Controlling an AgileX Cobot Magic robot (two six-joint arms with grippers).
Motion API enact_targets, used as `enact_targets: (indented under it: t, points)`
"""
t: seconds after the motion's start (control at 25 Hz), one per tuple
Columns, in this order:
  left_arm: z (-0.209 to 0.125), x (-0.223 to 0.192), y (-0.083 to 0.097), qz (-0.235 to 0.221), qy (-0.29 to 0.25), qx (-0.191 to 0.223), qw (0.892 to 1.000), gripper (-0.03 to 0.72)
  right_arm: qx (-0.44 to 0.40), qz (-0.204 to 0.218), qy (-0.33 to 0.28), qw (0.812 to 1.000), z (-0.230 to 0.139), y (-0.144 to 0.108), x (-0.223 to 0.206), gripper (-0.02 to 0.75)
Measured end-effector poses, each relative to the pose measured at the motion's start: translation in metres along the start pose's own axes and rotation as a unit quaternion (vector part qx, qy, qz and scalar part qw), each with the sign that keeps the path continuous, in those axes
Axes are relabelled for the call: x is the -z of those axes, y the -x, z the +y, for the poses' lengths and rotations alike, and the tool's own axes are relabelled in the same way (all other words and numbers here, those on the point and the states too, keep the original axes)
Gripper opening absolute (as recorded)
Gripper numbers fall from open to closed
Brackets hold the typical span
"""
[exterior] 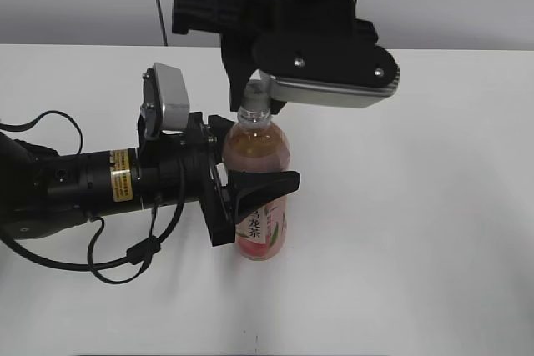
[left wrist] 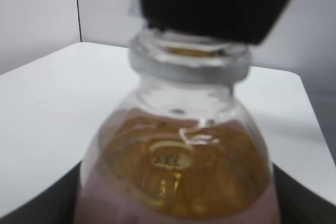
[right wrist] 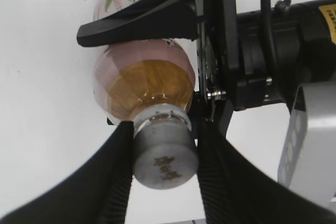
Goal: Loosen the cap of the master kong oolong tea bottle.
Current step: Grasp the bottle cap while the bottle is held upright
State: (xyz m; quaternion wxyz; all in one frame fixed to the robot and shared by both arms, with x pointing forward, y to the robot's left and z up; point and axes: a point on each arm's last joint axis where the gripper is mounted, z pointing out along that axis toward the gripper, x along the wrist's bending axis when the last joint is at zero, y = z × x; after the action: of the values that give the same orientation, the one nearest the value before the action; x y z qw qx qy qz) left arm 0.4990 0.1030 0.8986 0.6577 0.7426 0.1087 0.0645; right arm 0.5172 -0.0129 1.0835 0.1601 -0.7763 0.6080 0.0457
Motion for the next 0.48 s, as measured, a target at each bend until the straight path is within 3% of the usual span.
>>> enact_targets:
  t: [0.28, 0.48]
  points:
    - [0.000, 0.000, 0.000, 0.000, -0.001, 0.000, 1.000, 0.455, -0.008, -0.025, -0.012, 1.000, 0.003, 0.004, 0.015, 0.276]
    - [0.000, 0.000, 0.000, 0.000, -0.001, 0.000, 1.000, 0.455, -0.087, -0.012, -0.024, 0.996, 0.002, 0.001, 0.019, 0.276]
